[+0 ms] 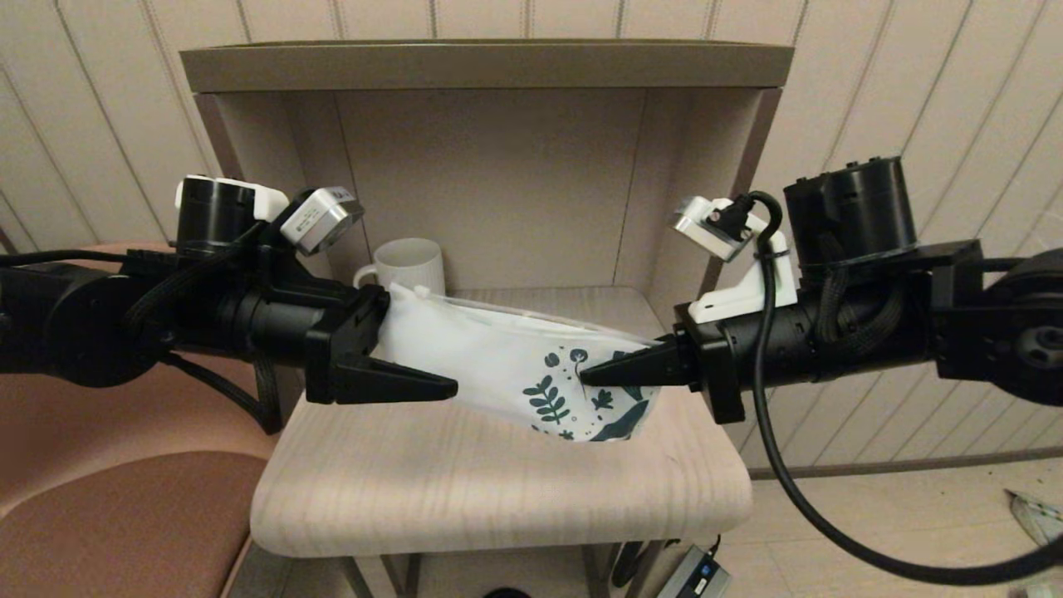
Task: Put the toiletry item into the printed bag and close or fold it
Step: Hand it to the other hand
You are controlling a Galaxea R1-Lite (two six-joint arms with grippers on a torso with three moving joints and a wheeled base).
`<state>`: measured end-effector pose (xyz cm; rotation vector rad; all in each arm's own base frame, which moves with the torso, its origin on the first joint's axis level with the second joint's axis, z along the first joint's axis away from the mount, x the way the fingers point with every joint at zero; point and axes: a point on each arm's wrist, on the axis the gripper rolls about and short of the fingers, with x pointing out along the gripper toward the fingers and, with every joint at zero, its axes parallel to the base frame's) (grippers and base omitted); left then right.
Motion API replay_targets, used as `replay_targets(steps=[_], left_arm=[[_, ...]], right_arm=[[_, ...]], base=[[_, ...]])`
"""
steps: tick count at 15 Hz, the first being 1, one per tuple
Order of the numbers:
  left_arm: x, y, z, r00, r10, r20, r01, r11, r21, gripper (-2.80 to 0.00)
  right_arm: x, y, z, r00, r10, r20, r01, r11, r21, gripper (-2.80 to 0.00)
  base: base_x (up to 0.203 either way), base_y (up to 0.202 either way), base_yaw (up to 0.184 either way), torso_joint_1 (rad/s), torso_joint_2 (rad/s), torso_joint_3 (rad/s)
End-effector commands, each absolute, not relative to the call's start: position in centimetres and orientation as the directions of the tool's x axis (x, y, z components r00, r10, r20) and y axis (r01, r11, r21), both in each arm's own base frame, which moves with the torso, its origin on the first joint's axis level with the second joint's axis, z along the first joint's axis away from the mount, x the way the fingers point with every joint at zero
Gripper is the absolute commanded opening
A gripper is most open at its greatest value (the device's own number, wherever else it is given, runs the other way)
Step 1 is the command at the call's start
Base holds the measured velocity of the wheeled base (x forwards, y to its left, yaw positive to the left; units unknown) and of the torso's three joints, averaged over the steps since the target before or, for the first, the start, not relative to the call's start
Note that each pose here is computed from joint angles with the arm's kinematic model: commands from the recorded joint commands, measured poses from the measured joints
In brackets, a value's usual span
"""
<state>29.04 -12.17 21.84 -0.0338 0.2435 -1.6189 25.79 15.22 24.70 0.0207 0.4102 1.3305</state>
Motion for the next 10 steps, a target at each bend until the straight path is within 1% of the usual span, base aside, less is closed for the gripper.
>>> replay_targets(steps=[1, 6, 10], left_arm=[[28.9, -12.5, 21.7, -0.083, -0.989, -0.125, 0.983, -0.061, -0.173, 0.00], [28.9, -12.6, 21.4, -0.085, -0.988, -0.130, 0.984, -0.062, -0.167, 0.00], [29.3, -12.3, 21.6, -0.064, -0.990, -0.130, 0.987, -0.044, -0.154, 0.00]], right_arm=[[26.2, 15.5, 24.4, 0.170, 0.944, -0.282, -0.936, 0.244, 0.254, -2.80], [27.3, 15.8, 24.3, 0.182, 0.941, -0.284, -0.931, 0.258, 0.257, -2.80], [28.1, 14.9, 24.4, 0.218, 0.935, -0.281, -0.922, 0.291, 0.253, -2.80]], base=[[0.000, 0.000, 0.000, 0.000, 0.00, 0.000], [0.000, 0.000, 0.000, 0.000, 0.00, 0.000], [0.000, 0.000, 0.000, 0.000, 0.00, 0.000]])
